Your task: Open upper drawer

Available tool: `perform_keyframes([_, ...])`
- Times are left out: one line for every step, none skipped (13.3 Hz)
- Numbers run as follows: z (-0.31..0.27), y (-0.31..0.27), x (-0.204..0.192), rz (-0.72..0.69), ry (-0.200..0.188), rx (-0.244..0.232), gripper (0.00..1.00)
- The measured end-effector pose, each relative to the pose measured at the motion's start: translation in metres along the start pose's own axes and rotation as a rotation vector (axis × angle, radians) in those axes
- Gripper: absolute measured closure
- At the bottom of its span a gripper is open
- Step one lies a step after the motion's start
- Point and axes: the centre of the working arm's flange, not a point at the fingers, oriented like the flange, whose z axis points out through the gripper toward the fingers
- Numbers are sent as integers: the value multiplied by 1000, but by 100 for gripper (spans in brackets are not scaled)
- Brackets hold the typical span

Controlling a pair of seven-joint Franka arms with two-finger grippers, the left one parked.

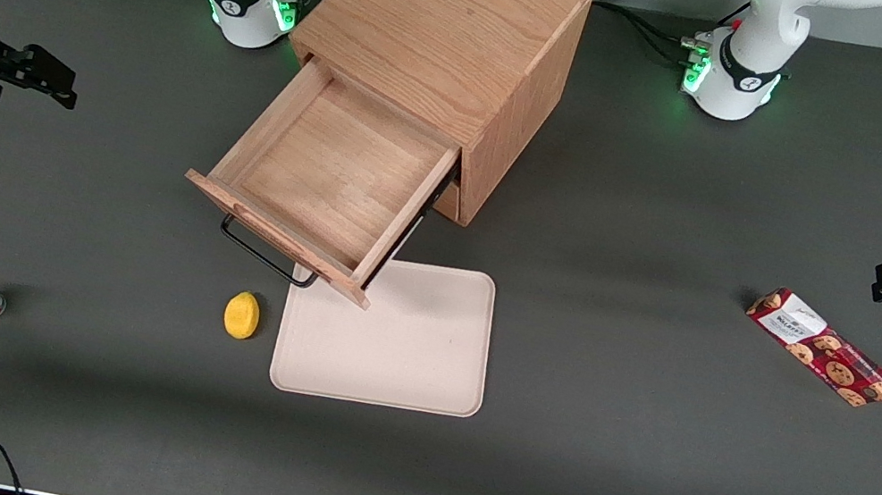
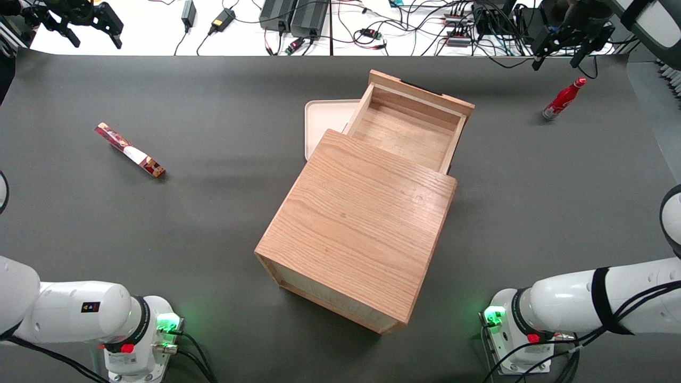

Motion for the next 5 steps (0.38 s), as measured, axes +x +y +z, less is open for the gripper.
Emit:
perform_keyframes([-1, 0, 0, 0, 3, -3, 0])
perform_keyframes([-1, 0, 0, 0, 5, -3, 0])
perform_keyframes([-3, 0, 1, 0, 10, -4, 0])
perform_keyframes([-6, 0, 2, 0, 17, -4, 0])
perform_keyframes([-8, 0, 4, 0, 22, -4, 0])
